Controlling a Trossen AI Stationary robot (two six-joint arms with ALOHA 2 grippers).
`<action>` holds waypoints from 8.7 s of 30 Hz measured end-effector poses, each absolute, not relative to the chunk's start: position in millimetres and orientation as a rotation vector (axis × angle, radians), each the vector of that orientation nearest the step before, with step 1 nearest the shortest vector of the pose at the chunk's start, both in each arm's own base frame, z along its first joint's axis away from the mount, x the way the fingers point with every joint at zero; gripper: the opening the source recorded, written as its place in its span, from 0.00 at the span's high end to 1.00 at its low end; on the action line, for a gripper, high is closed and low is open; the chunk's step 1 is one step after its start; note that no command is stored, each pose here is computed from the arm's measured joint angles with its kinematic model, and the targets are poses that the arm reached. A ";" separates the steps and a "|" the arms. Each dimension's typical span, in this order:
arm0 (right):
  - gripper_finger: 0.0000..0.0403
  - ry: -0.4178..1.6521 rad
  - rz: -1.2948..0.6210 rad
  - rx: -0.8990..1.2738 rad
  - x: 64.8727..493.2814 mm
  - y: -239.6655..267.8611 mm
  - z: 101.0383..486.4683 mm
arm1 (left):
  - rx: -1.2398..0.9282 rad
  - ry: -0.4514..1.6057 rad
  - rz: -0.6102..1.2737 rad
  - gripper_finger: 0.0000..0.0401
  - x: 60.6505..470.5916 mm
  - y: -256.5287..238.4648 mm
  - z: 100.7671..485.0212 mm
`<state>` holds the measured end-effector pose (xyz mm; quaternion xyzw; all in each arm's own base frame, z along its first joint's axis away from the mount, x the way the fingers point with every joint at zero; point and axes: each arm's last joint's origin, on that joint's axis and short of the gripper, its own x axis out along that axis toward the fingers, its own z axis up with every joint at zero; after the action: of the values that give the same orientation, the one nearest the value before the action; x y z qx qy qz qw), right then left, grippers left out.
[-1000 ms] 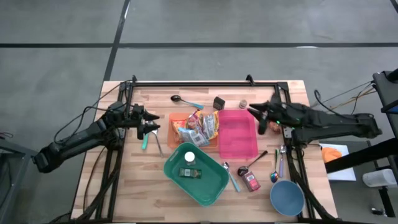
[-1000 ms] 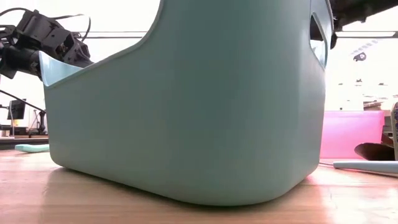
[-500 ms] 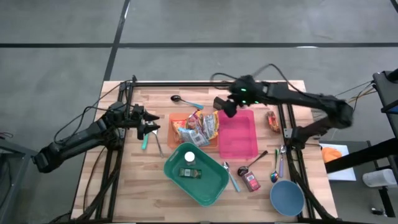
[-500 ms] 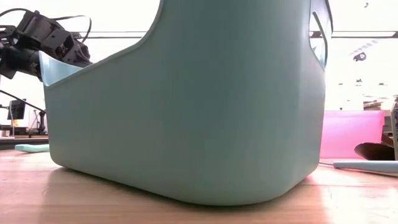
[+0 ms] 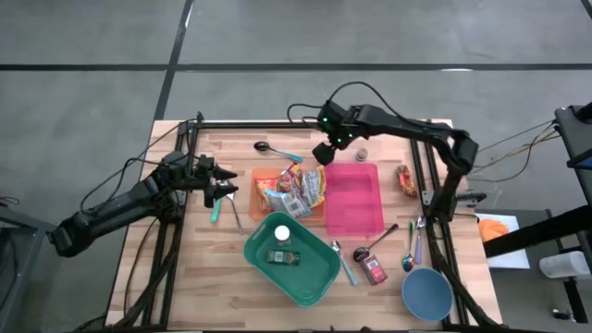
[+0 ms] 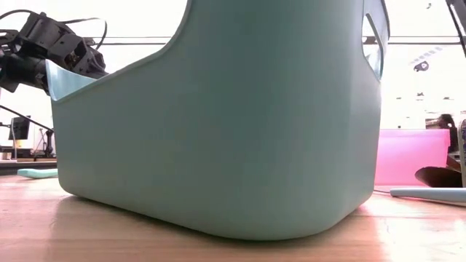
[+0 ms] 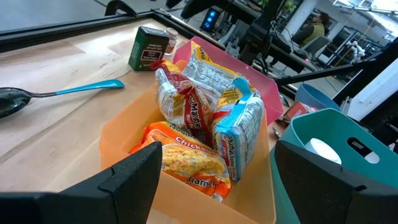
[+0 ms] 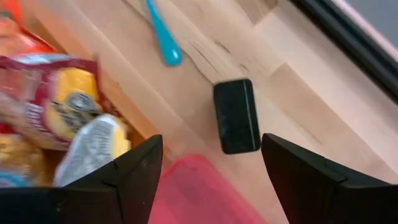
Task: Pick & Place Food Item
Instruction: Put the green seasoning can into the green bin, then put the brown seasoning bottle into the green bin
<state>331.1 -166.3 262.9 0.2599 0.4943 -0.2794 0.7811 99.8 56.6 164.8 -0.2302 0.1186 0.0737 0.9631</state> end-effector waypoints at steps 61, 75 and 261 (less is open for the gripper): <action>0.64 1.101 -0.507 0.425 325.1 -185.3 184.4 | -0.469 0.245 0.150 0.21 99.7 56.4 164.4; 0.65 1.089 -0.507 0.421 325.8 -185.7 188.3 | -0.469 0.245 0.150 0.21 99.7 56.4 164.4; 0.40 1.011 -0.887 0.613 224.4 -162.4 279.1 | -0.482 0.264 0.152 0.21 99.2 56.0 162.2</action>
<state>224.4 -162.4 279.1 0.2792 0.4608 -0.4043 0.7391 99.2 56.0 162.2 -0.2376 0.1303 0.0751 0.9596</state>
